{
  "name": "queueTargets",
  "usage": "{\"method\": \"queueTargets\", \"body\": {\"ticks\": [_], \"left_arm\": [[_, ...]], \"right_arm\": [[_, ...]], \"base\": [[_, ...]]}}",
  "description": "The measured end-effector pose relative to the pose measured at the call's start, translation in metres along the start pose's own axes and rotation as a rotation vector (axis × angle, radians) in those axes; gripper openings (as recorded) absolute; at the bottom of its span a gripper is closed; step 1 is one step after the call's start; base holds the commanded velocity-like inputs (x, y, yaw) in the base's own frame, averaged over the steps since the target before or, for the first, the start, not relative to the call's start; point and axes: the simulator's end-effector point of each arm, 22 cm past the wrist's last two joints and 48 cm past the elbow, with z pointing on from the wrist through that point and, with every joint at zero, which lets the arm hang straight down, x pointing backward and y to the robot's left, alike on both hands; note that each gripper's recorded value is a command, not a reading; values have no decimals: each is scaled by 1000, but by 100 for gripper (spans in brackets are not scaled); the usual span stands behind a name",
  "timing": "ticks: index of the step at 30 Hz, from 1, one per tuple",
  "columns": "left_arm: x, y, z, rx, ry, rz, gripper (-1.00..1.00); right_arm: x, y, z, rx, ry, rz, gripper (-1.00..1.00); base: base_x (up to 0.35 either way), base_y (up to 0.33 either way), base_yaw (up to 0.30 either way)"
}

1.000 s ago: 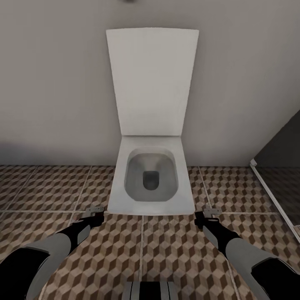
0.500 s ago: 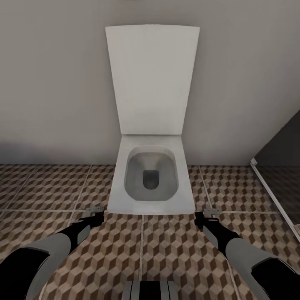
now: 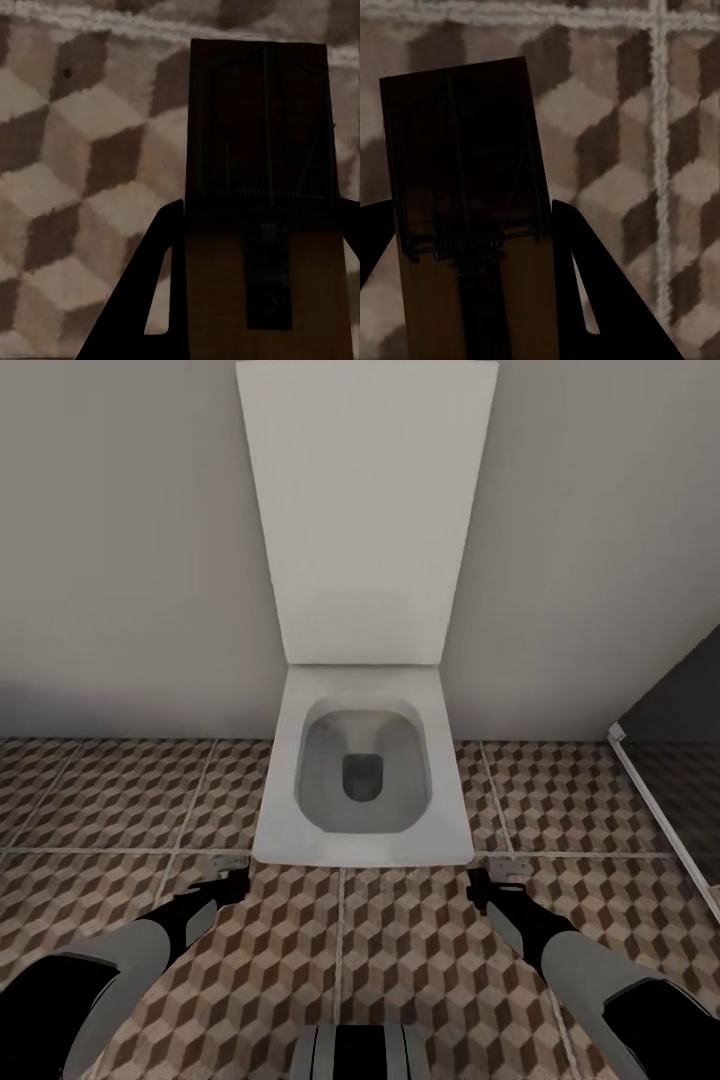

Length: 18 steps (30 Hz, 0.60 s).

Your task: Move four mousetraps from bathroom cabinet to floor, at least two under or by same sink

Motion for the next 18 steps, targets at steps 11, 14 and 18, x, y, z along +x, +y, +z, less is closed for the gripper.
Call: {"method": "queueTargets", "body": {"ticks": [11, 14, 18], "left_arm": [[4, 0, 3, -1, 8, 1, -100], [4, 0, 3, -1, 8, 1, -100], [11, 1, 7, -3, 20, 3, -100]], "right_arm": [[4, 1, 3, 0, 8, -3, -100], [4, 1, 3, 0, 8, -3, -100], [11, 2, 7, 0, 20, -6, -100]], "base": [[0, 0, 0], [0, 0, 0], [0, 0, 0]]}}
